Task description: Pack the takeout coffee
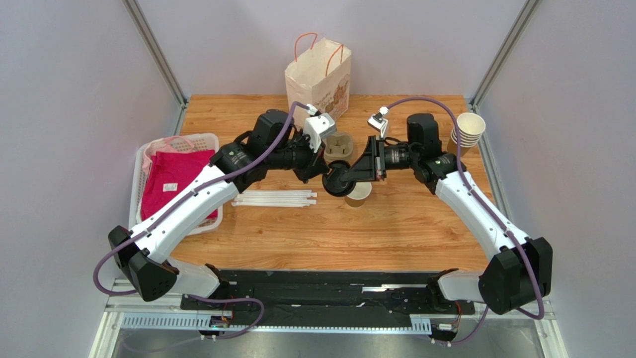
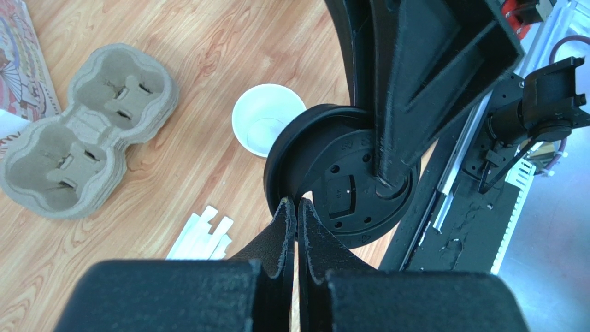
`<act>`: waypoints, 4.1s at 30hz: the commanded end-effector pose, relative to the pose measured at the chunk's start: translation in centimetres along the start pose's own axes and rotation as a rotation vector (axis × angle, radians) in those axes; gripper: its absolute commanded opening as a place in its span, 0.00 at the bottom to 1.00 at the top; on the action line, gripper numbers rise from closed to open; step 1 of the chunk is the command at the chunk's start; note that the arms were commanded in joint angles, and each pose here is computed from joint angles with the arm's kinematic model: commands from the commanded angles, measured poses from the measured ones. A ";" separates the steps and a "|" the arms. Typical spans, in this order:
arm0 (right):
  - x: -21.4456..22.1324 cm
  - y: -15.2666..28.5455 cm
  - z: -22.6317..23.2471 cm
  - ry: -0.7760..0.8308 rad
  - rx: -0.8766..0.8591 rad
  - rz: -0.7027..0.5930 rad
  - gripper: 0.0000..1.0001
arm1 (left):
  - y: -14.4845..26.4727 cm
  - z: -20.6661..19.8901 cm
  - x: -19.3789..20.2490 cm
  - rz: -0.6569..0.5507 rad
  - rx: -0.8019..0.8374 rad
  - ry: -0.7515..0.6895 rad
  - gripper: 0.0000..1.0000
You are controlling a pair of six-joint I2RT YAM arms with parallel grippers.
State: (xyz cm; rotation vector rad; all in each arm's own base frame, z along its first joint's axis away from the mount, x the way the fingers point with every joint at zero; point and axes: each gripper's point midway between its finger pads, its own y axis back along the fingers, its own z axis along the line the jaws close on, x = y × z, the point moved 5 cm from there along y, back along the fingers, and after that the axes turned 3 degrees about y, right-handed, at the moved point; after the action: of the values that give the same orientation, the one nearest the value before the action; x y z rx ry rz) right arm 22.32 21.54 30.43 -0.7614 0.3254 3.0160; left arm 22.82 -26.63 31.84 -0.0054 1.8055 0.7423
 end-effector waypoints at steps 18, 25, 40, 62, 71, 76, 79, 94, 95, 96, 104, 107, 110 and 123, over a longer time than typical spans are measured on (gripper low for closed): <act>-1.9 5.2 -10.6 0.077 0.541 0.088 0.69 | 1.1 2.2 2.4 0.090 -0.060 0.037 0.00; -2.8 5.2 -15.9 0.084 0.690 0.168 0.57 | 1.2 2.4 3.1 0.101 -0.062 0.044 0.00; -2.9 2.8 -18.8 0.134 0.710 0.270 0.43 | 1.2 3.2 4.0 0.125 -0.077 0.053 0.00; 4.0 -2.9 -14.4 0.239 0.677 0.448 0.00 | 0.7 2.7 5.9 0.183 -0.033 0.029 0.00; 4.4 -3.6 -12.1 0.261 0.645 0.444 0.24 | -0.4 1.2 8.5 0.262 0.000 0.009 0.00; 3.9 -3.2 -10.3 0.264 0.606 0.426 0.45 | -1.1 0.5 9.0 0.284 0.015 -0.001 0.00; 3.5 -2.1 -9.9 0.255 0.609 0.417 0.45 | -1.9 0.6 9.0 0.301 0.018 0.004 0.00; 2.5 6.0 -10.4 -0.073 0.458 0.145 0.44 | -7.5 1.0 8.4 0.452 -0.032 0.010 0.00; 2.6 5.9 -10.2 -0.077 0.437 0.142 0.45 | -7.9 1.1 8.9 0.469 -0.040 0.008 0.00; 2.5 5.8 -9.9 -0.070 0.424 0.140 0.46 | -8.0 1.0 9.0 0.475 -0.037 -0.001 0.00; 2.7 5.7 -9.5 -0.068 0.391 0.130 0.49 | -9.1 0.6 10.2 0.535 -0.036 -0.015 0.00; 2.7 5.7 -9.4 -0.068 0.390 0.130 0.47 | -9.2 0.8 10.3 0.545 -0.046 -0.018 0.00; 2.7 5.7 -9.4 -0.065 0.387 0.129 0.45 | -9.4 0.9 10.1 0.543 -0.049 -0.018 0.00; 2.8 5.6 -9.6 -0.072 0.381 0.133 0.43 | -9.8 0.9 9.7 0.556 -0.045 -0.020 0.00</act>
State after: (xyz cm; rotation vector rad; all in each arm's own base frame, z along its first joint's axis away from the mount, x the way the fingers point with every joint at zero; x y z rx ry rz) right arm 23.93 13.74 21.10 -0.5625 1.0042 2.9483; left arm 23.34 -30.36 18.05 0.4845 1.8005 1.1704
